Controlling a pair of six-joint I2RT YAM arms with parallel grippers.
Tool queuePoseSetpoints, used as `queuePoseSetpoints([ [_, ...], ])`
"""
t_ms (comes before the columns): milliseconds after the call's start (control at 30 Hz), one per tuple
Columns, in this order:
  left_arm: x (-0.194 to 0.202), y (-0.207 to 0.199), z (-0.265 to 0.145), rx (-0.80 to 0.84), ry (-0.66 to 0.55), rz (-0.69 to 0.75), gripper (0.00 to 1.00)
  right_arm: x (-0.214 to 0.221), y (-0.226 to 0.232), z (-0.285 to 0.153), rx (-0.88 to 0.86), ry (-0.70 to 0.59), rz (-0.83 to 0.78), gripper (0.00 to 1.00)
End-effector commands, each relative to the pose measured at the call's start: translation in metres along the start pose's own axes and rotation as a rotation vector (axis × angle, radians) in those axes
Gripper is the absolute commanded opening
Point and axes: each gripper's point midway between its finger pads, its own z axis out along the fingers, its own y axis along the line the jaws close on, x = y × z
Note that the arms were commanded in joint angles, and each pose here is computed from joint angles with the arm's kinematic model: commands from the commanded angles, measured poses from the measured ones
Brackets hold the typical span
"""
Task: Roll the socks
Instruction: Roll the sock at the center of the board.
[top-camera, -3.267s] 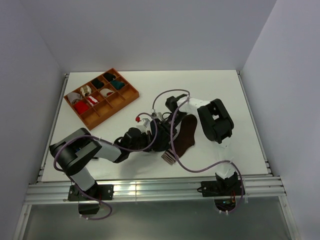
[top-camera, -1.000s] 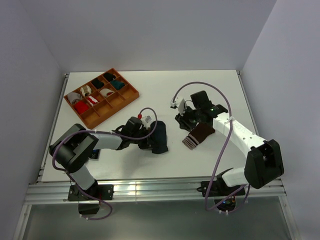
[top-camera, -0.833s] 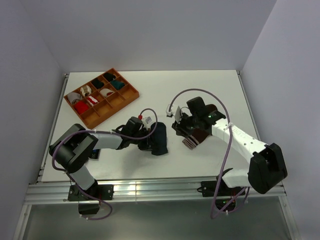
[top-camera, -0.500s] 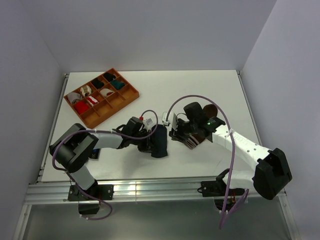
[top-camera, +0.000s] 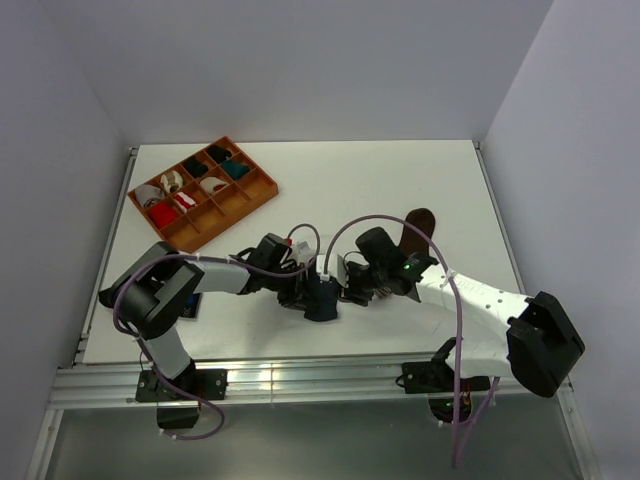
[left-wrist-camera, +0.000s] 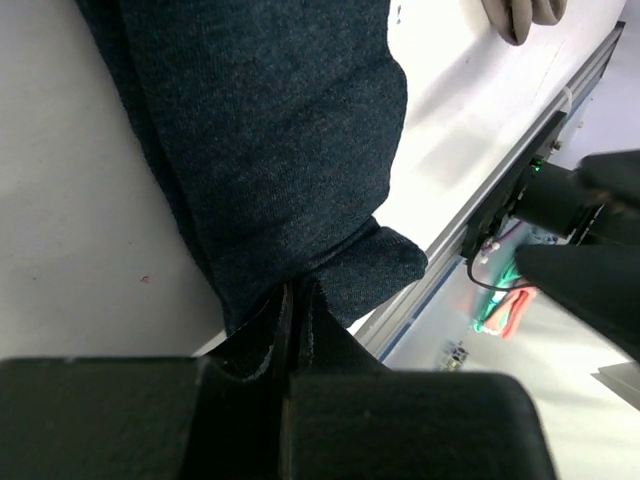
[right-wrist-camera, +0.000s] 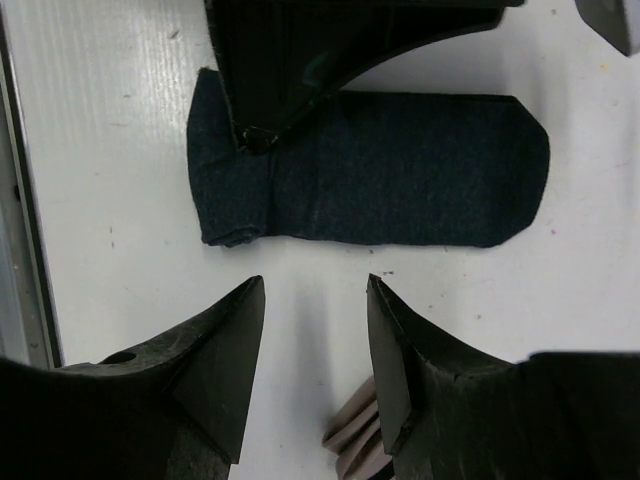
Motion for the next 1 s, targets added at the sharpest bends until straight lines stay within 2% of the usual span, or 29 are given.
queuePoseSetpoints([
  [0, 0.028, 0.037, 0.005, -0.132, 0.088, -0.091, 0.0, -0.014, 0.0, 0.003, 0.016, -0.046, -0.06, 0.53],
  [367, 0.025, 0.037, 0.008, -0.131, 0.106, -0.14, 0.0, -0.012, 0.044, 0.028, -0.06, -0.014, -0.186, 0.54],
  [600, 0.019, 0.038, 0.003, -0.136, 0.106, -0.142, 0.0, -0.005, 0.057, 0.04, -0.068, 0.06, -0.267, 0.55],
  [967, 0.017, 0.038, 0.003, -0.123, 0.108, -0.146, 0.0, 0.006, 0.061, 0.059, -0.044, 0.154, -0.307, 0.54],
])
